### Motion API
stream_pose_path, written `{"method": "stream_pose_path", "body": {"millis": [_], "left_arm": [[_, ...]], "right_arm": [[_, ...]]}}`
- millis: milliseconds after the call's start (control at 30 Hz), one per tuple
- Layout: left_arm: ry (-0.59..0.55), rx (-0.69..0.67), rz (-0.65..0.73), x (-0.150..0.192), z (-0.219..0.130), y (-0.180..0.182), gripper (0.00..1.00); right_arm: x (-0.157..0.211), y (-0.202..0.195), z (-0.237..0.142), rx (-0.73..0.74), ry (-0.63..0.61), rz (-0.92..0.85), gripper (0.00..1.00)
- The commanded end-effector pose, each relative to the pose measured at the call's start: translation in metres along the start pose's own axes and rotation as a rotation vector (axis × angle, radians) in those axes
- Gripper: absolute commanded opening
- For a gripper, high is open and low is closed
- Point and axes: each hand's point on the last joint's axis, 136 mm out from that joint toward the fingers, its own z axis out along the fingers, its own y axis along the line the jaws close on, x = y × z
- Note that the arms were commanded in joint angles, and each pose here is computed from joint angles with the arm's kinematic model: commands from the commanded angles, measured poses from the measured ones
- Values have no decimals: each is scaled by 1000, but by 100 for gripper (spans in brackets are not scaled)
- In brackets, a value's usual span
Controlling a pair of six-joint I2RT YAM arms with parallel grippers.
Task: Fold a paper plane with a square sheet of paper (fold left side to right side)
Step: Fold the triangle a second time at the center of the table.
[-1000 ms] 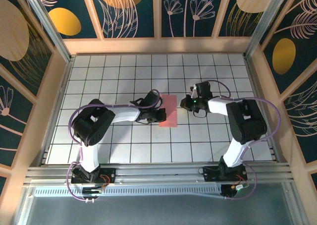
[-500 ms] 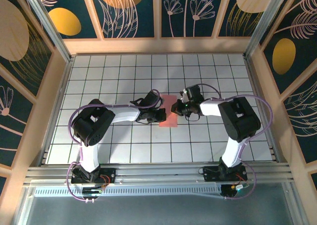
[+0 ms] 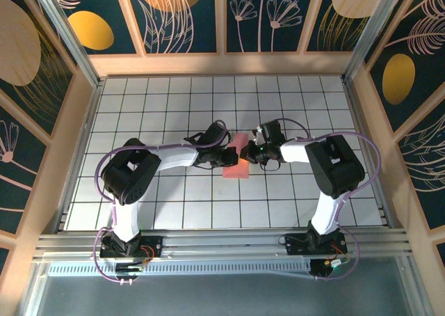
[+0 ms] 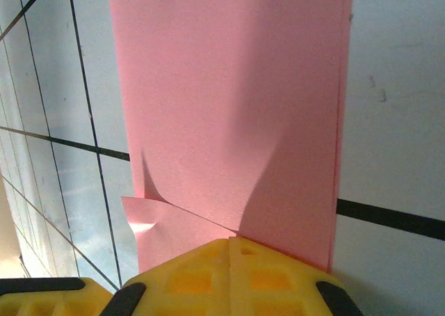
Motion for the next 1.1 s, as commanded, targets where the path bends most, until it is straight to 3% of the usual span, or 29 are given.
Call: {"method": "stream_pose_path", "body": {"millis": [0, 500, 1067], "left_arm": [[32, 32, -4, 0, 9, -5, 0], [104, -10, -25, 27, 18, 20, 0], [167, -68, -9, 72, -4, 50, 0]], "right_arm": [[17, -30, 5, 99, 45, 34, 0], [17, -37, 8, 134, 56, 34, 0], [13, -44, 7, 167, 55, 29, 0]]}}
